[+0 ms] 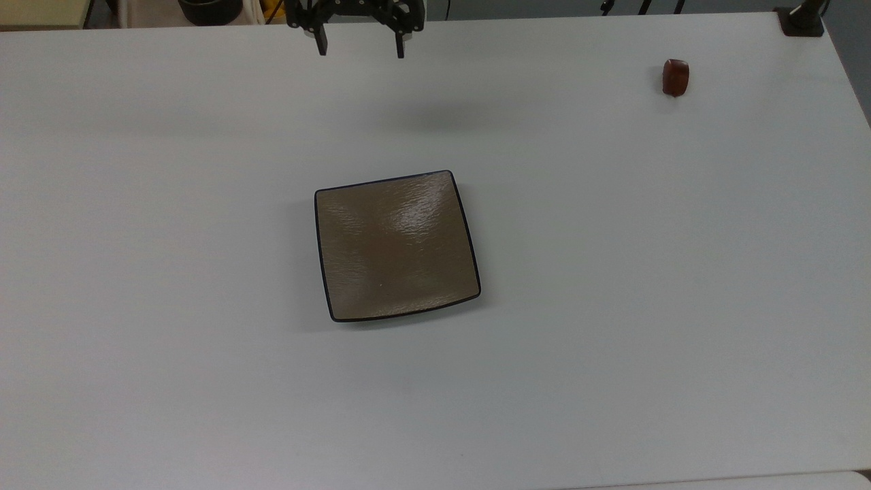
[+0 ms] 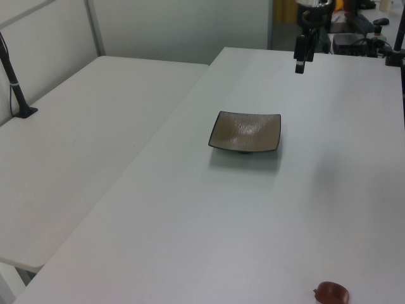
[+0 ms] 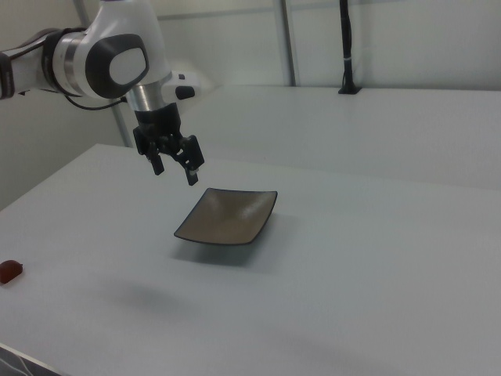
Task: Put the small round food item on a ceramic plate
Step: 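Move the open gripper over to the small red-brown food item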
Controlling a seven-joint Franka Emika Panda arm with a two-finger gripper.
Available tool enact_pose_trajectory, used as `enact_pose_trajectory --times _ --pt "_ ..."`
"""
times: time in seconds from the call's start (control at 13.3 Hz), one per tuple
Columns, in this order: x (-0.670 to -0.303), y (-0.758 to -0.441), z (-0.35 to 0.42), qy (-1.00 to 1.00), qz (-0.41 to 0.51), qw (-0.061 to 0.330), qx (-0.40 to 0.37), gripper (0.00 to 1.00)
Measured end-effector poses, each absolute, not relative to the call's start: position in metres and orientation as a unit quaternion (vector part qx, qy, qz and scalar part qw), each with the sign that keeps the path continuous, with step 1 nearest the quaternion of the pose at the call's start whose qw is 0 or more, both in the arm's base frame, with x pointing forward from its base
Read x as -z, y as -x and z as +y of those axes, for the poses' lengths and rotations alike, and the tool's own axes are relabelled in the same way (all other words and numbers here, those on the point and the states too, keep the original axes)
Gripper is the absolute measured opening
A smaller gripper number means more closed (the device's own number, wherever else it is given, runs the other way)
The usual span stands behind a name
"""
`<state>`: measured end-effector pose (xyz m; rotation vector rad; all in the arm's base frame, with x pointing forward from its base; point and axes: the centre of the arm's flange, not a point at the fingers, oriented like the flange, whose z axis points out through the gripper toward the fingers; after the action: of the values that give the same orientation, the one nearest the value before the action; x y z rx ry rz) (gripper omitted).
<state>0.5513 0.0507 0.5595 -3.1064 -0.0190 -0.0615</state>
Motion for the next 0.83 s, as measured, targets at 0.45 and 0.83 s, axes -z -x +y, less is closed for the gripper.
enact_pose_trajectory --times 0.45,0.83 --pt "-0.55 -0.532 0.154 0.998 -0.047 0.042 0.005 1.0" --pt "-0.53 -0.494 0.286 0.995 -0.064 0.074 -0.004 1.0"
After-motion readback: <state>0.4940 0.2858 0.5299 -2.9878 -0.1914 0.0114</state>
